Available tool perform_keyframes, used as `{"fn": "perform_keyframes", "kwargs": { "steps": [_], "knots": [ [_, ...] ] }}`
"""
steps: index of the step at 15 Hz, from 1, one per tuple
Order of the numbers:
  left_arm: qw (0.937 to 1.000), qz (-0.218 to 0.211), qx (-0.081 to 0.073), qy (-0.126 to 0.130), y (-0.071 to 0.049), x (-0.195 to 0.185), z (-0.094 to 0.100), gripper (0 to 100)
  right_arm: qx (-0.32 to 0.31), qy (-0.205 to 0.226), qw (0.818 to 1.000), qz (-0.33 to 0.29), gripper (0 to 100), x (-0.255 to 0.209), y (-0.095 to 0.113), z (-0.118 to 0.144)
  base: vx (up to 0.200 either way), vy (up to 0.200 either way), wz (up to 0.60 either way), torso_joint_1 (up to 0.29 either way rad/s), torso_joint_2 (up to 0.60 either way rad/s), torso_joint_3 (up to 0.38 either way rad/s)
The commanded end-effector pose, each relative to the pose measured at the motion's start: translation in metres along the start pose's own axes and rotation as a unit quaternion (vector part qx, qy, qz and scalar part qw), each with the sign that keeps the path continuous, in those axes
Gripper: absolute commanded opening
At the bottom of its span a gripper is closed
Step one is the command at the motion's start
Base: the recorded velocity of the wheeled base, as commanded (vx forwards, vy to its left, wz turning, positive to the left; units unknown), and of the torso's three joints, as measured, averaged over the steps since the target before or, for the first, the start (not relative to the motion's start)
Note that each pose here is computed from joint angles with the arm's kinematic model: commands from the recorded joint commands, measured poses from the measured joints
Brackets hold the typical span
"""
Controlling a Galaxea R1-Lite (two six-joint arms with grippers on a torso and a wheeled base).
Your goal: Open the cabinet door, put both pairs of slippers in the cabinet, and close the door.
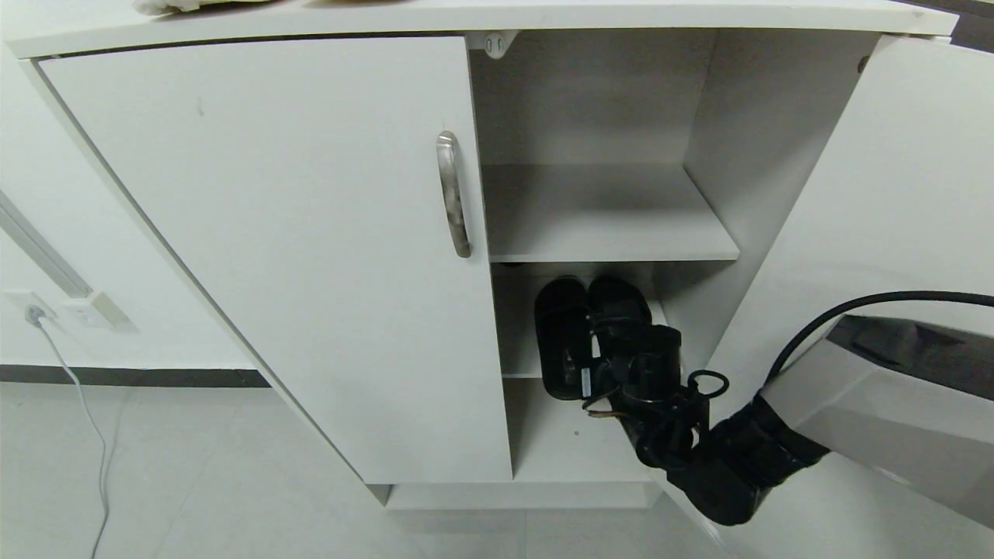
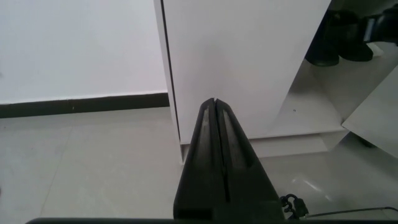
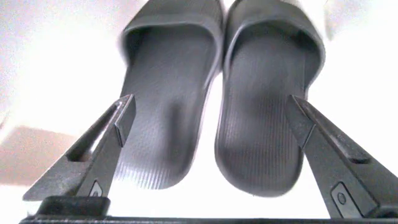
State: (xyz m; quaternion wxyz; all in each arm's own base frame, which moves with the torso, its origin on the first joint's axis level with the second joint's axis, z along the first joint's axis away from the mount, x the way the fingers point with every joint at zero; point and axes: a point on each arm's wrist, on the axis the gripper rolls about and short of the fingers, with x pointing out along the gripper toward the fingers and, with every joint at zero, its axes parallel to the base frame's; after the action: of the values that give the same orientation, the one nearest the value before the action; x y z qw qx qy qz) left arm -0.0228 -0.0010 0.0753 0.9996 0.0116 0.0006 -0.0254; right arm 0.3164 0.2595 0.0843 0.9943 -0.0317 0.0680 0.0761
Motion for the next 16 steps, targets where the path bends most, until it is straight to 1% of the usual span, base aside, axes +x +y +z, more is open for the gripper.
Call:
{"fn": "perform_keyframes", "kwargs": {
  "steps": [1, 6, 12, 14, 16],
  "knots": [
    [1.0, 0.0, 0.0, 0.001, 0.0, 0.0, 0.0, 0, -0.003, 0.003, 0.999, 0.045, 100, -0.042, -0.005, 0.009, 0.0, 0.0, 0.0, 0.0, 0.0, 0.0],
    [1.0, 0.001, 0.0, 0.001, 0.0, 0.0, 0.0, 0, -0.007, 0.006, 0.998, 0.054, 100, -0.045, -0.002, 0.008, 0.0, 0.0, 0.0, 0.0, 0.0, 0.0],
    [1.0, 0.002, -0.002, 0.001, 0.0, 0.0, 0.0, 0, -0.008, 0.006, 0.999, 0.054, 100, -0.048, -0.002, 0.008, -0.2, 0.0, 0.0, 0.003, 0.0, 0.002],
    [1.0, 0.002, -0.002, 0.001, 0.0, 0.0, 0.0, 0, -0.003, -0.004, 0.998, 0.058, 100, -0.052, -0.002, 0.014, 0.0, 0.0, 0.0, 0.0, 0.0, 0.0],
    [1.0, 0.002, -0.007, 0.001, 0.0, 0.0, 0.0, 0, -0.002, -0.008, 0.998, 0.062, 100, -0.057, -0.002, 0.019, 0.0, 0.0, 0.0, 0.0, 0.0, 0.0]
  ]
}}
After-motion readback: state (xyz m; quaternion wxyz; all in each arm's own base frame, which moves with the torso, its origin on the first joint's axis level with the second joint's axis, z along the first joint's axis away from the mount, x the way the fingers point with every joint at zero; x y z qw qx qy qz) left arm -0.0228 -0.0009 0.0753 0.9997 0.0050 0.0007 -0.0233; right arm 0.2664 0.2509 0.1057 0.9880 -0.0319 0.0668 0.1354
